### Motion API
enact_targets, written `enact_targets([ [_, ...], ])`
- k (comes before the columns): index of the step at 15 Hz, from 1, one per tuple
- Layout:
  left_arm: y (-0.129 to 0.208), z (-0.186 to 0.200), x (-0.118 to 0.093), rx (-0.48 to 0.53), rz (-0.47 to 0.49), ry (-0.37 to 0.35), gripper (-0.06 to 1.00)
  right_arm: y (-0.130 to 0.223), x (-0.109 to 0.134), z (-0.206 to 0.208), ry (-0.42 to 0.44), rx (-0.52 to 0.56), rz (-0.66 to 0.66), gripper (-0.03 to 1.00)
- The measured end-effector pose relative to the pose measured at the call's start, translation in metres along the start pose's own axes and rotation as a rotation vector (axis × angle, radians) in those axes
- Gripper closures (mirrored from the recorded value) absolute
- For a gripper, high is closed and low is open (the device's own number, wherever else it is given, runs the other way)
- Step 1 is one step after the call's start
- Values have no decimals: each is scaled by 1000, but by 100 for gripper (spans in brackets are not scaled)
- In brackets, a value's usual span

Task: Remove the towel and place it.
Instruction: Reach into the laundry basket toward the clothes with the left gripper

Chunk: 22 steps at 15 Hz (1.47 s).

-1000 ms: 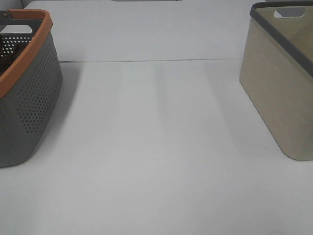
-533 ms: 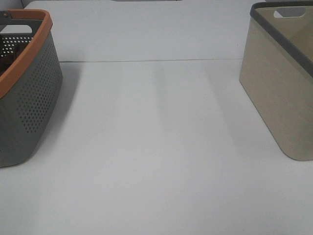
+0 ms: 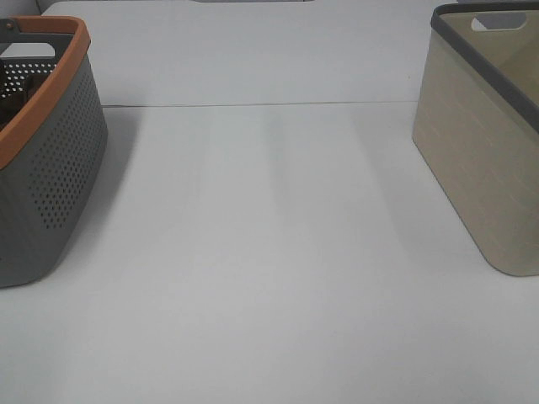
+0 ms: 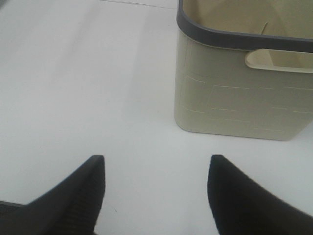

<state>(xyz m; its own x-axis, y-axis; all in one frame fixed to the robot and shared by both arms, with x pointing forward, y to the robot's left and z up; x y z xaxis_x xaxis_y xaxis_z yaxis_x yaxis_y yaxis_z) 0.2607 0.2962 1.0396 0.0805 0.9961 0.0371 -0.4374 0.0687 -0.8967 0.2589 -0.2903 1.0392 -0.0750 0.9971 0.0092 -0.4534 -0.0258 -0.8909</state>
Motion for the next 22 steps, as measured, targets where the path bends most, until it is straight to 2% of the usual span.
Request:
enact_targets([
  [22,0,0,0,0,0,0,5,0,0,0,0,0,0,37],
])
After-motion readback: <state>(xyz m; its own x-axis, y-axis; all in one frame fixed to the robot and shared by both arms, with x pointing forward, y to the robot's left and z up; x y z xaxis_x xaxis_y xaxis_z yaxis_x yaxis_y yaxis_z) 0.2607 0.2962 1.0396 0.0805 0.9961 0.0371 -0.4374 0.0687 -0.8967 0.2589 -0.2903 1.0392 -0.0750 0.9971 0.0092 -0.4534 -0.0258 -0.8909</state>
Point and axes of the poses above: a point on each arm's last joint axis where the gripper is mounted, z pointing back along that axis away from the gripper, x along the wrist's bending axis when the last joint is at zero, y = z × x, the point moved 3 cm from there along -z, pointing out along that axis toward the gripper, and after that the axes turned 2 degrees about -z, right-handed, at the moved point
